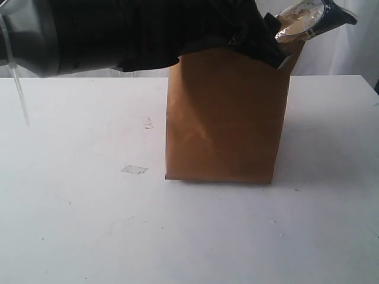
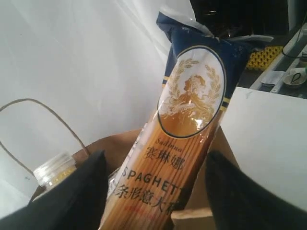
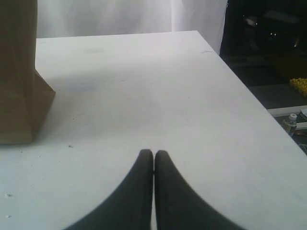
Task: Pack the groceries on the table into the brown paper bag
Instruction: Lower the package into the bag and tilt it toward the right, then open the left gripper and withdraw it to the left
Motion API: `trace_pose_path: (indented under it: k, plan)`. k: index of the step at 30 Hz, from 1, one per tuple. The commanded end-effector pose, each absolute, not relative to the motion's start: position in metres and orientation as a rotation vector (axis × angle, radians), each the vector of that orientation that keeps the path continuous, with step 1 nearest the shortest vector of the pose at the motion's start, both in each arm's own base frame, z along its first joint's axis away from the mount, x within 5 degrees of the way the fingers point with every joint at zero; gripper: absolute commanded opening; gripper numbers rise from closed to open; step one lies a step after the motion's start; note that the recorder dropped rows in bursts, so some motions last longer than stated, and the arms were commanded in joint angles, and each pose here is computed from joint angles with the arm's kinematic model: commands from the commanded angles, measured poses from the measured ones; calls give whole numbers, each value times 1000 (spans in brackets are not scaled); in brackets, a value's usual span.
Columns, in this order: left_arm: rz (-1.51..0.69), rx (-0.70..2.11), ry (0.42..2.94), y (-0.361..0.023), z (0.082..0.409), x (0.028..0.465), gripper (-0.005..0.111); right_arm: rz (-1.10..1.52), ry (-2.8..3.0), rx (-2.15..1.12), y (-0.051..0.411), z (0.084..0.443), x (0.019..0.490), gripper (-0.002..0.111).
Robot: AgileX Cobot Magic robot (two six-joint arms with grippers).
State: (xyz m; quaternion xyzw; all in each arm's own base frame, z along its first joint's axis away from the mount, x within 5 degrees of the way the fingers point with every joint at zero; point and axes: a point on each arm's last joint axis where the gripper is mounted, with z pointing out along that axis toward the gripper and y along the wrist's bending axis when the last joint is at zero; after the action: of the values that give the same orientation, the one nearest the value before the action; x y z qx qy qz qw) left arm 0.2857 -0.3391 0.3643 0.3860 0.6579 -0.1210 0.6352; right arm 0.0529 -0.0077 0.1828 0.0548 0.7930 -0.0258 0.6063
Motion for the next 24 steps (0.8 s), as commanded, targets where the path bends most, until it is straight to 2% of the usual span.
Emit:
trace_pose_path:
  k: [1,4,7,14,24]
  plan:
    - [-270,826,1541,-333,367,286,53,-68,1828,117,-8,182,53,0]
    - [-267,815,1549,-333,367,286,41,-68,1828,117,-8,182,53,0]
    - [-302,833,1526,-334,370,284,35,-68,1828,117,-8,182,53,0]
    - [-422,884,1432,-336,388,271,34,-68,1828,117,-8,182,53,0]
    - [-382,824,1407,-319,413,264,34,-68,1828,117,-8,182,53,0]
